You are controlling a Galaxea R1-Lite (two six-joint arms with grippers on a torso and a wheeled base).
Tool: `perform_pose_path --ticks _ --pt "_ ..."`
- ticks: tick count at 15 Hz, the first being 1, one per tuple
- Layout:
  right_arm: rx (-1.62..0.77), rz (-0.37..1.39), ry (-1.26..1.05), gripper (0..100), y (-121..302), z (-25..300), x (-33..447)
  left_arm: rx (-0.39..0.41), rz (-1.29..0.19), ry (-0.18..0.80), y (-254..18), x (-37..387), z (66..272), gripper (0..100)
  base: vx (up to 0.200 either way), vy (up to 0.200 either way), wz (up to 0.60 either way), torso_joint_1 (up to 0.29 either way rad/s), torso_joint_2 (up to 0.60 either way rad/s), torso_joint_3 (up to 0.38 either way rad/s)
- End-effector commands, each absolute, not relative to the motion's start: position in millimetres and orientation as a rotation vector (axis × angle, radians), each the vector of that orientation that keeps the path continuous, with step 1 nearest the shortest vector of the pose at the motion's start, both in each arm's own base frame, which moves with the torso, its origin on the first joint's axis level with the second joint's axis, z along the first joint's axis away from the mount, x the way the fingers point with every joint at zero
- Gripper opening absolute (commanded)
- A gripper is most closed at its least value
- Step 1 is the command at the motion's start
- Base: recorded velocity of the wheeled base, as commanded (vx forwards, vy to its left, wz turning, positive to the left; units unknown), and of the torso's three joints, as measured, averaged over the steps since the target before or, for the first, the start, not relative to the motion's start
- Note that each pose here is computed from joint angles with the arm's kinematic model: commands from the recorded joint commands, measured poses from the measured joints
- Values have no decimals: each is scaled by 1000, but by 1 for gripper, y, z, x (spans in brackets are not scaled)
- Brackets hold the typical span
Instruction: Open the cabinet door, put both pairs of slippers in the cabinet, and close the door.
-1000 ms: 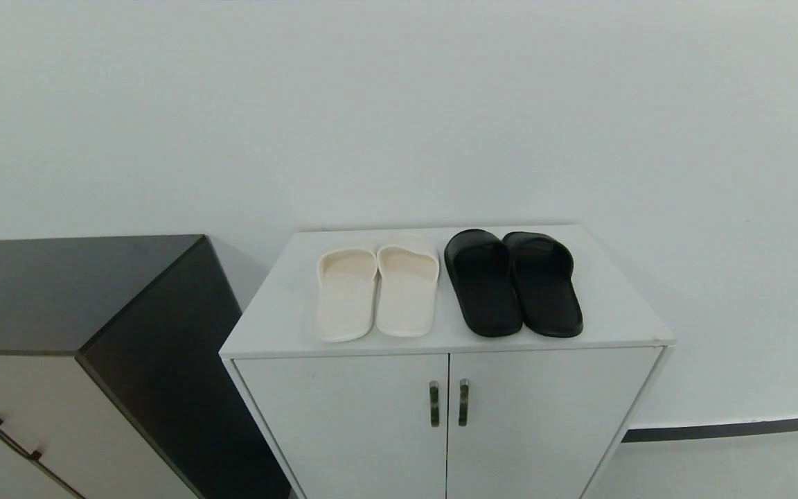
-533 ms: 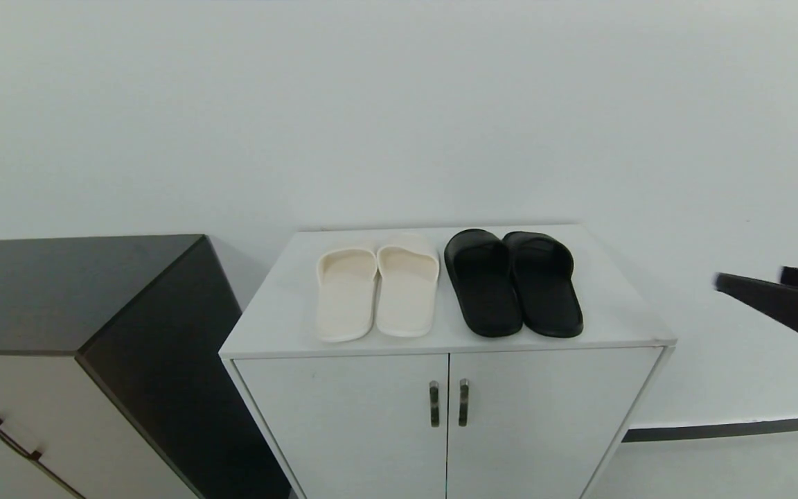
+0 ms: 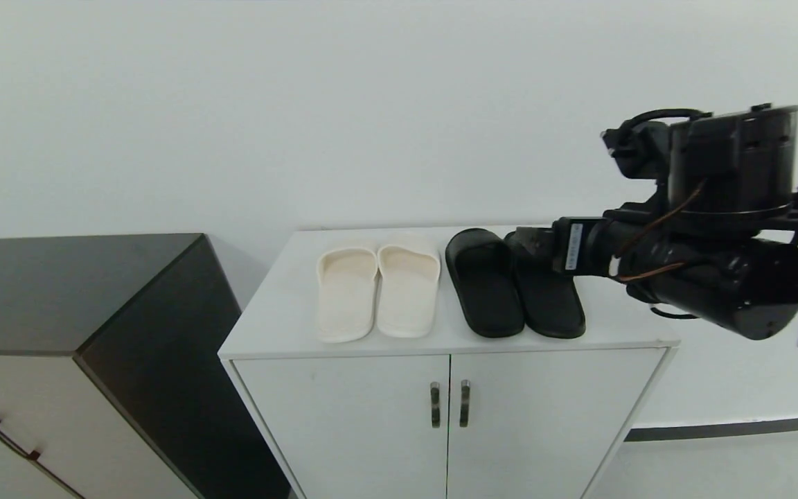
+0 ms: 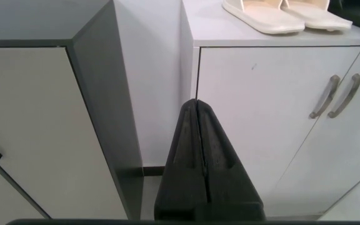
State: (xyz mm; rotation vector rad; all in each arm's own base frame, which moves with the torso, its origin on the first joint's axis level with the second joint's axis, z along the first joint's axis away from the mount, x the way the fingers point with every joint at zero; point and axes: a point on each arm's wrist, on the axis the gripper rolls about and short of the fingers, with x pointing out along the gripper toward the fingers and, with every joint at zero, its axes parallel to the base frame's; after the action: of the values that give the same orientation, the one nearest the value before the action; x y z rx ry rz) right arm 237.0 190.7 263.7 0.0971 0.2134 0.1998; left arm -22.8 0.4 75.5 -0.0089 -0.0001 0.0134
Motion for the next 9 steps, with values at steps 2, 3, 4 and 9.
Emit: perform_pose_path --ticks 2,3,4,9 --pt "47 170 275 100 213 235 256 -9 14 0 0 -23 75 0 0 0 0 0 0 0" --pt "42 157 277 100 214 232 258 -11 14 1 0 -23 76 0 0 0 0 0 0 0" --pt "43 157 276 100 215 231 258 -11 14 0 0 -23 75 0 0 0 0 0 0 0" --pt "32 152 280 100 232 215 270 -17 15 0 0 -23 75 0 0 0 0 0 0 0"
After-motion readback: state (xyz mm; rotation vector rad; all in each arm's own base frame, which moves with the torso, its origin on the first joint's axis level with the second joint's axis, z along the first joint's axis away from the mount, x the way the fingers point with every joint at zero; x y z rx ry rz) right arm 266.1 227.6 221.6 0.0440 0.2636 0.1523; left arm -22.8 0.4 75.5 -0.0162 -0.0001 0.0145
